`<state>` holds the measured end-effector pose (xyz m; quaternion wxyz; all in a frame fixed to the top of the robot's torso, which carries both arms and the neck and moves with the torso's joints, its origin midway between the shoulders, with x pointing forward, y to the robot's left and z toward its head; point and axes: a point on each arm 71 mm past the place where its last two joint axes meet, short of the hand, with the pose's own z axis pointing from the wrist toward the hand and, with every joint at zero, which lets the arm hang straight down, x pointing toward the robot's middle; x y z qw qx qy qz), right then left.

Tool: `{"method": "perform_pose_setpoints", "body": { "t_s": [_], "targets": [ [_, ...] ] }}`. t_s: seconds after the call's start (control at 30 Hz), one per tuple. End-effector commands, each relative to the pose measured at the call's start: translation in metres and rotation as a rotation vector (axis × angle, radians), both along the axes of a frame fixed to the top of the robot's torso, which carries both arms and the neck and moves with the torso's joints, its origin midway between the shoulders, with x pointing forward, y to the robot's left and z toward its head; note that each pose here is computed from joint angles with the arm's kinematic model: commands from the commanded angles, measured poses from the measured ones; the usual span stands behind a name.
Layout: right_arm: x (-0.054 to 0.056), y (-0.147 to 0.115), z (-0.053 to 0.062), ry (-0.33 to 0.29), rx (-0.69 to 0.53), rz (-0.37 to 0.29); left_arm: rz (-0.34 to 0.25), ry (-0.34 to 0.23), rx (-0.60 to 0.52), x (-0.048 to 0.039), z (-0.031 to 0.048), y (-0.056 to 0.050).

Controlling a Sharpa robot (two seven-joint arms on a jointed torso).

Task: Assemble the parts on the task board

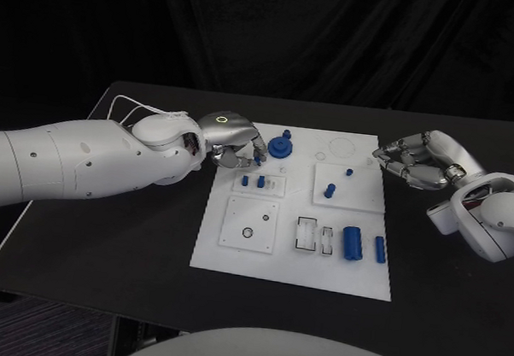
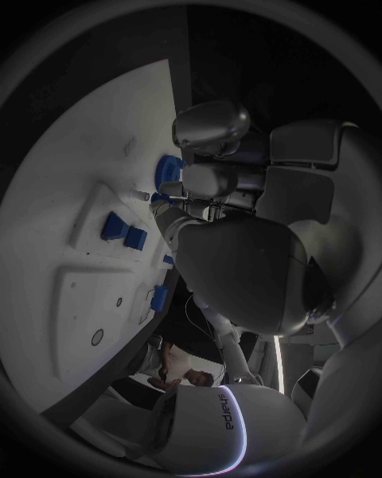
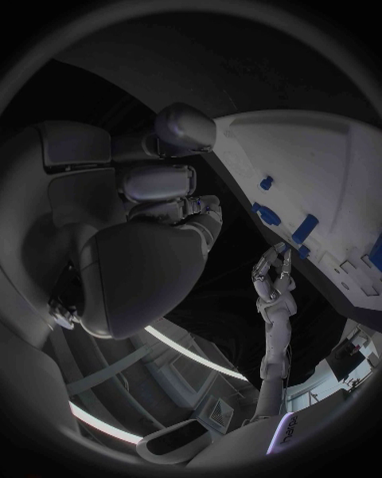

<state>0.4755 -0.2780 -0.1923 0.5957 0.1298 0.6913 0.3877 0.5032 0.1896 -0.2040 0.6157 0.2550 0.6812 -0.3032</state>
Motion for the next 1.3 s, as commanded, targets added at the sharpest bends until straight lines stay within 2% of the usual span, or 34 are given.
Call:
{"method": "perform_pose_setpoints", "body": {
  "t_s": [0.03,0.6,1.3],
  "targets": [
    [0.0,0.0,-0.002,0.016,-0.006,-0.003,0.002,0.015,0.012,0.0006,-0.0032,-0.001],
    [0.0,0.0,-0.002,0.019,-0.007,-0.003,0.013,0.033,0.03,0.0059,-0.0115,-0.004],
    [0.0,0.001,-0.004,0.026,-0.009,-0.003,0.005,0.034,0.029,0.0063,-0.0137,-0.009]
  ]
}}
